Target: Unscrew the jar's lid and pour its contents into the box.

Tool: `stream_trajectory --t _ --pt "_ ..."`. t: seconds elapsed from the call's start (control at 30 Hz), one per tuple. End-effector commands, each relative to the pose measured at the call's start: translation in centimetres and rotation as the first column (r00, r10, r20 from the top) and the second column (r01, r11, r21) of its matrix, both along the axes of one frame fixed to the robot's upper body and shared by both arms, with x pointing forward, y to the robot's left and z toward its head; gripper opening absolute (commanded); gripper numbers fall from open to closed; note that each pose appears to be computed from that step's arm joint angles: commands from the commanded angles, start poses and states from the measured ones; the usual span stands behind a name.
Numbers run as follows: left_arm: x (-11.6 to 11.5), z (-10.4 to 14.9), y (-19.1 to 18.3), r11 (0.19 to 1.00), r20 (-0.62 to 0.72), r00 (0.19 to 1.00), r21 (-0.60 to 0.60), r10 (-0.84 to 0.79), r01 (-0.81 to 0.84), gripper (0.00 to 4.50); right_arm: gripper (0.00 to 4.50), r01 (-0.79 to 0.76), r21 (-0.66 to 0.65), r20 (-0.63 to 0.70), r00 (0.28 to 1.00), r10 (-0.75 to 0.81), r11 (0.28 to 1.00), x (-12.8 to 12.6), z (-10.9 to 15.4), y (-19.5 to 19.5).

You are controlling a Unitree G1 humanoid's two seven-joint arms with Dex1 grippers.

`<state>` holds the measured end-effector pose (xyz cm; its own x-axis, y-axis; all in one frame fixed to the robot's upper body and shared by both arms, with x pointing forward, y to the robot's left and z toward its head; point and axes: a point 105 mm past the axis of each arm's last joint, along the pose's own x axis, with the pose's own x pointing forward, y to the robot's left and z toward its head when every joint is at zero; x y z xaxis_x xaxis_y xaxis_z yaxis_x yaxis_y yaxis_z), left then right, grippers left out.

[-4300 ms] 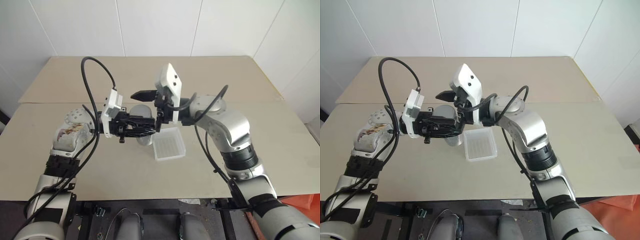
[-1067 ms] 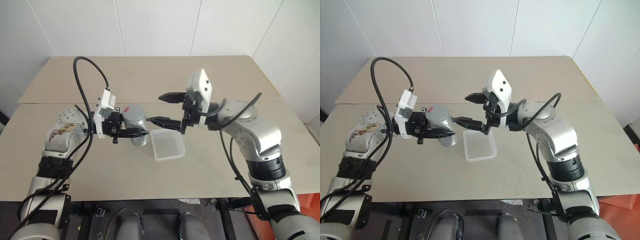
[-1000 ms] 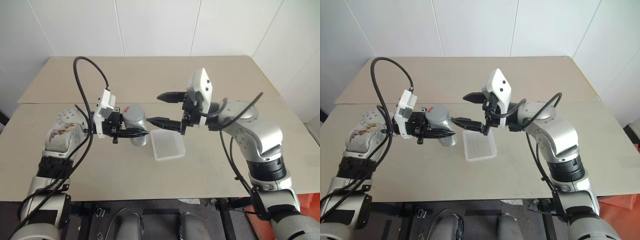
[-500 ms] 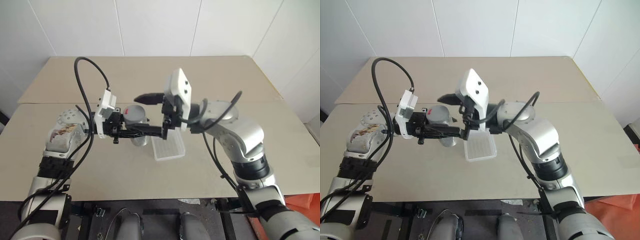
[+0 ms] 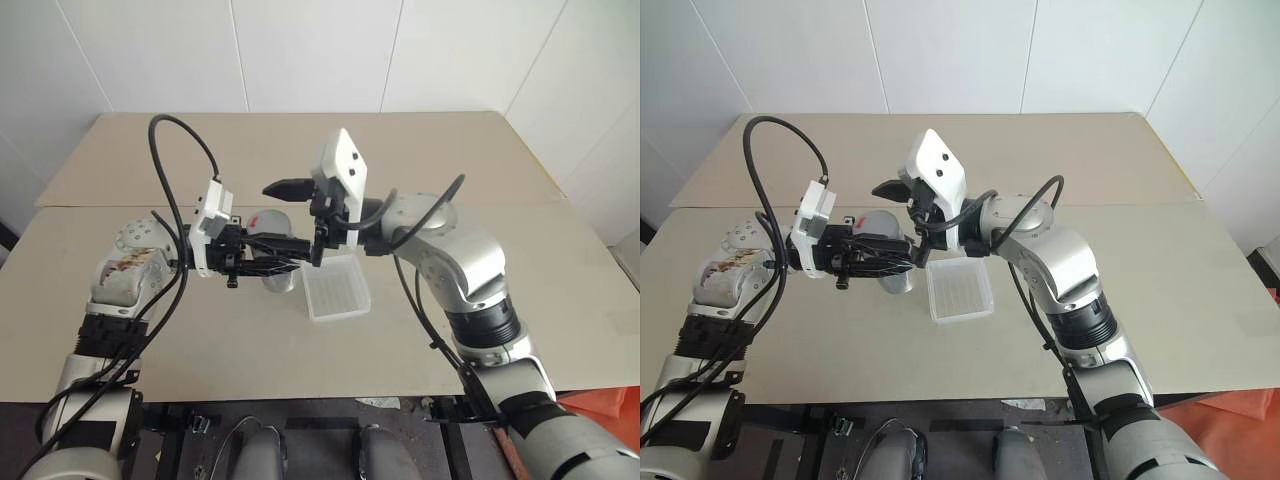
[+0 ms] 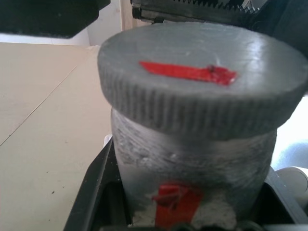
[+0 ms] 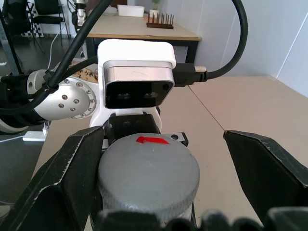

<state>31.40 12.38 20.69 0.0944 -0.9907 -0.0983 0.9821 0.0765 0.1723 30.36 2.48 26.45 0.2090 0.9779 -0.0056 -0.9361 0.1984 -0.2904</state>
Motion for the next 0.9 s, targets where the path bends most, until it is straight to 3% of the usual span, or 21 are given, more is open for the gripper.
stream_trajectory --t 0.03,0.9 --pt "-0.49 1.06 0.03 1.000 0.044 0.999 -0.005 -0.012 0.012 1.93 4.49 -0.007 0.017 0.063 0.998 0.006 1.000 -0.35 1.35 -0.14" --pt "-0.60 0.95 0.10 1.000 0.039 0.999 0.003 -0.017 0.017 1.93 4.49 -0.042 0.002 0.044 0.998 0.042 0.999 -1.11 0.88 -0.83"
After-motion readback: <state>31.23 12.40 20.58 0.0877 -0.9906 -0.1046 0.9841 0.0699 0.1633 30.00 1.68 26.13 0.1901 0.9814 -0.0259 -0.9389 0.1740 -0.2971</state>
